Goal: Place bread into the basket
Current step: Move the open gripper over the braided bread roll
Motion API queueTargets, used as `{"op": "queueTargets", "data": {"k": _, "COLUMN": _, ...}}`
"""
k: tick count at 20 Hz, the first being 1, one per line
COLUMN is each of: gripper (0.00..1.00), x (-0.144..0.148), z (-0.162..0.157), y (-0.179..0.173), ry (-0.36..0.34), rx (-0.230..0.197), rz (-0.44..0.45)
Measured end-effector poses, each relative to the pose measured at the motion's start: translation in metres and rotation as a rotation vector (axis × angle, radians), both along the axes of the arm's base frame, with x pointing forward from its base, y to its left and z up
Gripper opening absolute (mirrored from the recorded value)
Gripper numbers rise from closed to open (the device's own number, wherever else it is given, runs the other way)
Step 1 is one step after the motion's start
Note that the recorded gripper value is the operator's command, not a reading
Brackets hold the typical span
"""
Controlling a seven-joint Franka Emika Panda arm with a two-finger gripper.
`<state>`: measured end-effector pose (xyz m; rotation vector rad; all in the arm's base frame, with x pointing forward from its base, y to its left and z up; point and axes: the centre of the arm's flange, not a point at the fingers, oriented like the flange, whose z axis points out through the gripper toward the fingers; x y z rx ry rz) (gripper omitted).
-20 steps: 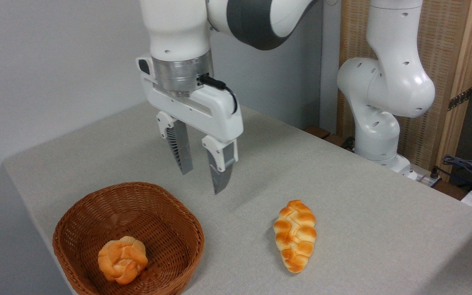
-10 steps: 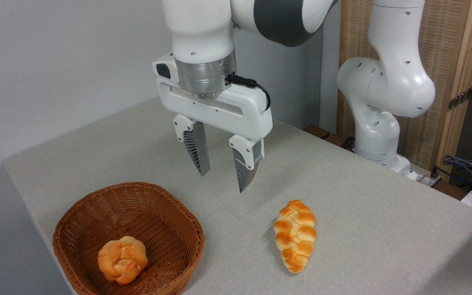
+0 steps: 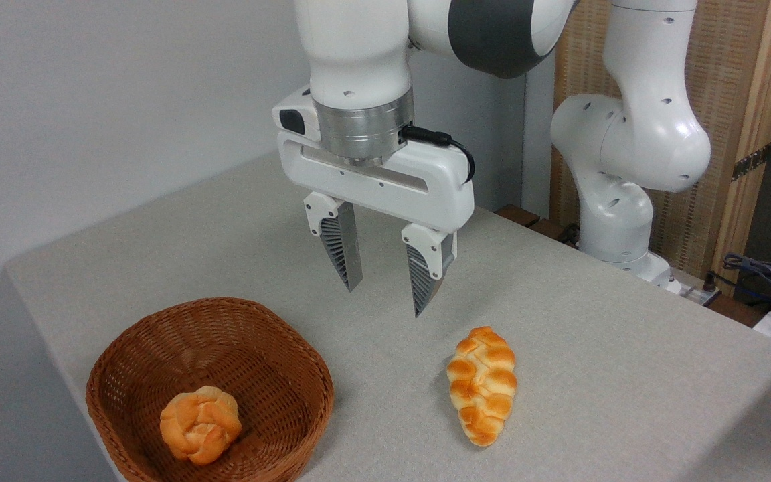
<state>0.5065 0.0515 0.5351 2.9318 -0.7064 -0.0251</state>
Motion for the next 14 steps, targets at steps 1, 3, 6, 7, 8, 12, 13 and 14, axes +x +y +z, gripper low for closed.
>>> {"op": "queueTargets", "data": {"k": 1, "gripper": 1.0, "x": -0.001, "z": -0.001, "y": 0.0, "ry": 0.003, "rx": -0.001, "rz": 0.002}}
{"op": "queueTargets", "data": {"k": 3, "gripper": 1.0, "x": -0.003, "z": -0.002, "y": 0.0, "ry": 0.005, "rx": -0.002, "rz": 0.006}}
{"op": "queueTargets", "data": {"k": 6, "gripper": 1.0, "x": -0.005, "z": 0.0, "y": 0.003, "ry": 0.003, "rx": -0.003, "rz": 0.016}}
{"op": "queueTargets", "data": {"k": 7, "gripper": 1.0, "x": -0.006, "z": 0.0, "y": 0.005, "ry": 0.002, "rx": -0.004, "rz": 0.026}}
{"op": "queueTargets", "data": {"k": 8, "gripper": 1.0, "x": -0.007, "z": 0.0, "y": 0.007, "ry": 0.003, "rx": -0.004, "rz": 0.037}}
{"op": "queueTargets", "data": {"k": 12, "gripper": 1.0, "x": -0.01, "z": 0.001, "y": 0.03, "ry": 0.007, "rx": -0.005, "rz": 0.12}}
{"op": "queueTargets", "data": {"k": 13, "gripper": 1.0, "x": -0.012, "z": 0.0, "y": 0.036, "ry": 0.008, "rx": -0.006, "rz": 0.135}}
{"op": "queueTargets", "data": {"k": 14, "gripper": 1.0, "x": -0.013, "z": -0.001, "y": 0.043, "ry": 0.01, "rx": -0.007, "rz": 0.149}}
